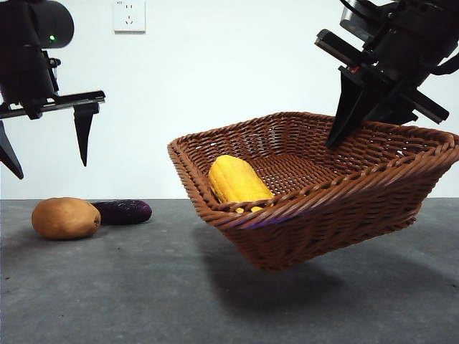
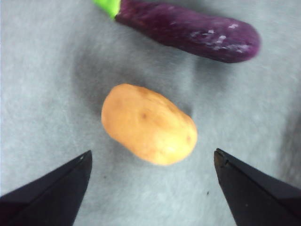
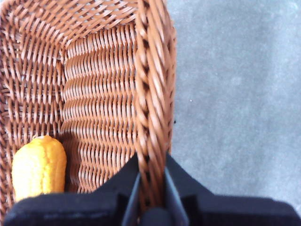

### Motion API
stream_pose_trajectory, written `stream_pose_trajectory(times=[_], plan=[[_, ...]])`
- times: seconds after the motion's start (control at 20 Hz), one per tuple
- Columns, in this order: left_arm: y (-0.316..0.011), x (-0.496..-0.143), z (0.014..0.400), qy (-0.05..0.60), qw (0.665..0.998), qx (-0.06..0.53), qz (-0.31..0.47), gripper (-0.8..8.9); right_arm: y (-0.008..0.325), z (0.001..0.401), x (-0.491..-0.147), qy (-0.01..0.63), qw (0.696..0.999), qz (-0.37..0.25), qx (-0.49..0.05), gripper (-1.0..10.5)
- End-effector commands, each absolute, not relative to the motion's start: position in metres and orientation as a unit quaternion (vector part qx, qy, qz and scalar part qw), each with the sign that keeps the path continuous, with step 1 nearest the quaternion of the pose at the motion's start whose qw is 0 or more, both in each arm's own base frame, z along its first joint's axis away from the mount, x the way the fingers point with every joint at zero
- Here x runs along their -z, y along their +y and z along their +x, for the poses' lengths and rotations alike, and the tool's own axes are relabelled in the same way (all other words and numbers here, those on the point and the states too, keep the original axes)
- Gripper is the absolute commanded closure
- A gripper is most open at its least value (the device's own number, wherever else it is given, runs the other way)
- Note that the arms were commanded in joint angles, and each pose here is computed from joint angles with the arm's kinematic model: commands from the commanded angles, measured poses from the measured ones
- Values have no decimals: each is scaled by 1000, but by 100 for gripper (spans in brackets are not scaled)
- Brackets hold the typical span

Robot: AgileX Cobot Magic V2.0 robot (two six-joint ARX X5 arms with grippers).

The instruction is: Help me put the vegetables on the table into the basket

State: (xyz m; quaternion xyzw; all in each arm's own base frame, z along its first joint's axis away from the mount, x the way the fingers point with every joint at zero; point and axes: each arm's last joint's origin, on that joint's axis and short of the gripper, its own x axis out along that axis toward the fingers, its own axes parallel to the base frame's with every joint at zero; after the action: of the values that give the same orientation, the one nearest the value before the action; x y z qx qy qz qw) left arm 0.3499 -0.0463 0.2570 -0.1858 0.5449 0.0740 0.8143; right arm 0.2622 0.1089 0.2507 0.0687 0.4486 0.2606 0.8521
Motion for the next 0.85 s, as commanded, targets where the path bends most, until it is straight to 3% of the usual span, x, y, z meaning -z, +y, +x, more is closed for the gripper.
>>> stream_pose_trajectory(times=[0.05,0.75,0.8,0.85], plan=[[-45,-244,359,549,798,-103,-226,373,110,263,-254,434,856,58,-276,958],[-49,-181,387,580,760,-148,-254,374,111,263,-256,417,854,38,-308,958],[-49,-180,387,579,760,-148,-253,388,111,263,-256,418,854,37,-308,958],[-49,-180,388,577,765,-144,-249,509,111,263,-256,418,854,37,-308,958]])
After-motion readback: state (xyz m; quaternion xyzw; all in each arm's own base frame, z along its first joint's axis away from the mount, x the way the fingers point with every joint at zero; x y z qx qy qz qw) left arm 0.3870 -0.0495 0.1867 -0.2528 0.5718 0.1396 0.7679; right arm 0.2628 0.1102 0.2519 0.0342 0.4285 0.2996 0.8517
